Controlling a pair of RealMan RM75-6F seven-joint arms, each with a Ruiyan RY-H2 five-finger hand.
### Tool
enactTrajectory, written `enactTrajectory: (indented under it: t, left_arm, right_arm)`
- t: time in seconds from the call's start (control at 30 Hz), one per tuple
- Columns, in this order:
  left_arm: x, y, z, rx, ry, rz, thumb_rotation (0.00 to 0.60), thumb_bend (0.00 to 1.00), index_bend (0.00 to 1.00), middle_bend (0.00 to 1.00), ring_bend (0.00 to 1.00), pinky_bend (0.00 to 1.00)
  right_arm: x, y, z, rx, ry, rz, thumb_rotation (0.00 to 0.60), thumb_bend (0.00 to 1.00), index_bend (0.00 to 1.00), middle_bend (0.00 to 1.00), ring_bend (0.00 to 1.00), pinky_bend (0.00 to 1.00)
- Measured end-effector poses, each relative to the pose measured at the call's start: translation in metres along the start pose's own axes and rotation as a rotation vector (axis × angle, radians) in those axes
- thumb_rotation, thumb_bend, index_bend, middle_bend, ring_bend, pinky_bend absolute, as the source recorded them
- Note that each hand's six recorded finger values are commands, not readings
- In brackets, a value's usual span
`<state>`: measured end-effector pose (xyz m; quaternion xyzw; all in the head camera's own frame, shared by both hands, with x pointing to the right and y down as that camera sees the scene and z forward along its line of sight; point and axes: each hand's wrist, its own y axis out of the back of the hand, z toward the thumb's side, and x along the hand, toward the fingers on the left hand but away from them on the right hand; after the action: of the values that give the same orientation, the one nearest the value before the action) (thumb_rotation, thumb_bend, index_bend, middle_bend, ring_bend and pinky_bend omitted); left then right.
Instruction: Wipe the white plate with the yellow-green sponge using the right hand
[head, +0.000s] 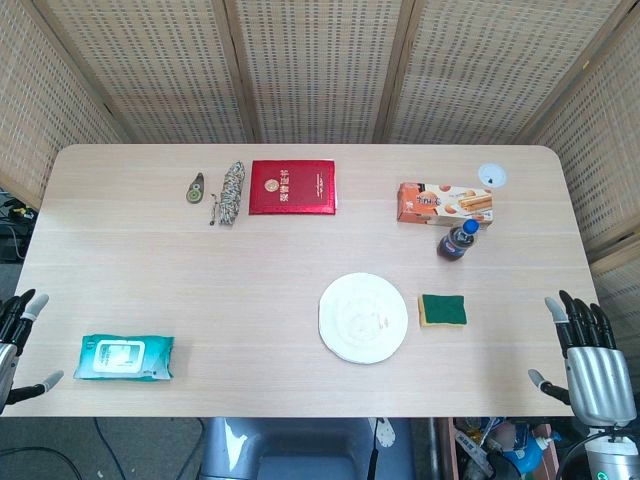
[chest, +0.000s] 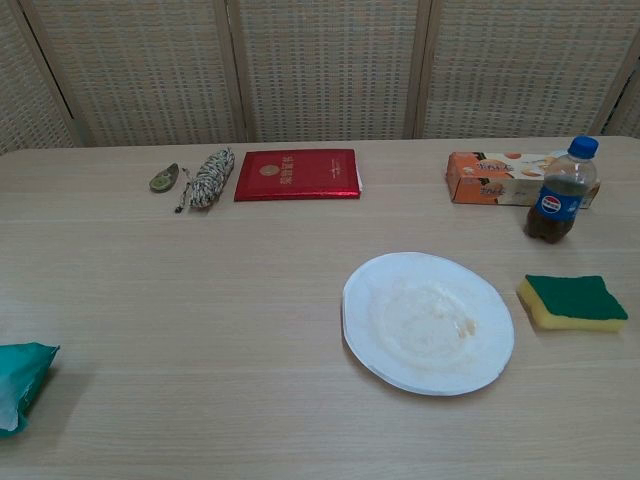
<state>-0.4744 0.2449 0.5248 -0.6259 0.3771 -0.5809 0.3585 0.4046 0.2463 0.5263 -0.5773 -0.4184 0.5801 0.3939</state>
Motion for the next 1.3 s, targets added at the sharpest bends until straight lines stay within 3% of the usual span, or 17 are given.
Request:
enactTrajectory:
  t: [0.43, 0.73, 0.9, 1.3]
  left_arm:
    - [0.003, -0.002, 0.000, 0.004, 0.008, -0.007, 0.600, 0.00, 0.00, 0.00, 0.00, 0.00]
    - [0.013, -0.004, -0.001, 0.001, 0.022, -0.014, 0.600, 0.00, 0.00, 0.00, 0.00, 0.00]
    - [0.017, -0.009, -0.001, 0.003, 0.025, -0.033, 0.600, 0.00, 0.00, 0.00, 0.00, 0.00]
    - [0.028, -0.019, 0.000, 0.015, 0.047, -0.079, 0.600, 0.00, 0.00, 0.00, 0.00, 0.00]
  right_arm:
    - [-0.009, -0.011, 0.004, 0.007, 0.018, 0.052, 0.600, 0.00, 0.00, 0.00, 0.00, 0.00]
    - [-0.059, -0.040, 0.039, 0.054, 0.194, 0.112, 0.600, 0.00, 0.04, 0.03, 0.00, 0.00]
    - [-0.081, -0.069, 0.060, 0.076, 0.247, 0.161, 0.600, 0.02, 0.11, 0.17, 0.00, 0.06]
    - [-0.119, -0.142, 0.080, 0.125, 0.255, 0.272, 0.600, 0.06, 0.16, 0.21, 0.04, 0.16]
